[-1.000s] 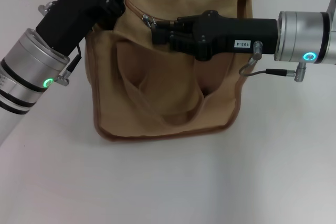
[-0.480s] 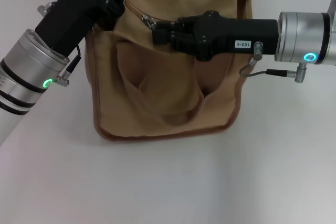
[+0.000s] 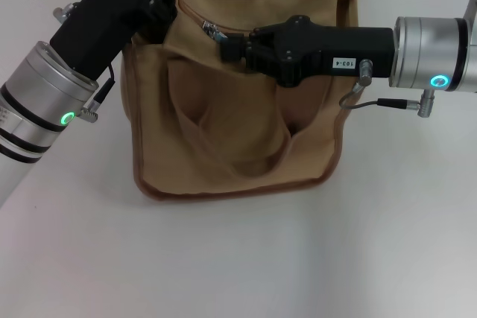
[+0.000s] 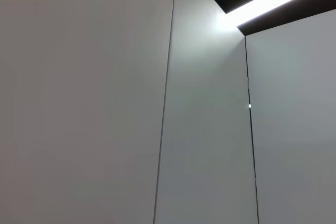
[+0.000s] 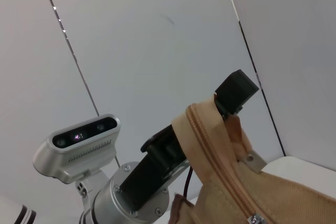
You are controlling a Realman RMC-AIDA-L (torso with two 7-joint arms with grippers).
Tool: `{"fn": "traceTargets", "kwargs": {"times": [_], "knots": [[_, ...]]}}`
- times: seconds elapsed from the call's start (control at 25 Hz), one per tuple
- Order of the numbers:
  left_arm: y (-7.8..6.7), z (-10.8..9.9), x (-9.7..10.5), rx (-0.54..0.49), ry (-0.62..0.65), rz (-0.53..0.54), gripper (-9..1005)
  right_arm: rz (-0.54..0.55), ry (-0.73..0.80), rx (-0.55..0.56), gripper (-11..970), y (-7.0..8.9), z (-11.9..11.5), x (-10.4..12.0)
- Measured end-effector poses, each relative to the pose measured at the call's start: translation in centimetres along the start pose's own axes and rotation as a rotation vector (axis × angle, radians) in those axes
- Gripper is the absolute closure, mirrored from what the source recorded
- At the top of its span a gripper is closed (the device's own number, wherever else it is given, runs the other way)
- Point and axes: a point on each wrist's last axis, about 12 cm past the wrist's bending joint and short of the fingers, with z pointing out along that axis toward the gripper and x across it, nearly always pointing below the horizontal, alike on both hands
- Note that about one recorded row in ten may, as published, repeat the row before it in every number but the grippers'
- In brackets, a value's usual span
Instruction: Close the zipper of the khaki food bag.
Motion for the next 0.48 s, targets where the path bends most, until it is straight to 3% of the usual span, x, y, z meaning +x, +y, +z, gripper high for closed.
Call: {"fn": "traceTargets", "kwargs": {"times": [0.08, 0.48], "knots": [[0.00, 0.00, 0.00, 0.000, 0.000, 0.001, 981, 0.000, -0.001, 0.001, 942, -0.01, -0.02, 0.00], [0.08, -0.07, 0.02, -0.009, 0.002, 0.005, 980, -0.002, -0.017, 0.015, 951, -0.13, -0.54, 0.07]]}}
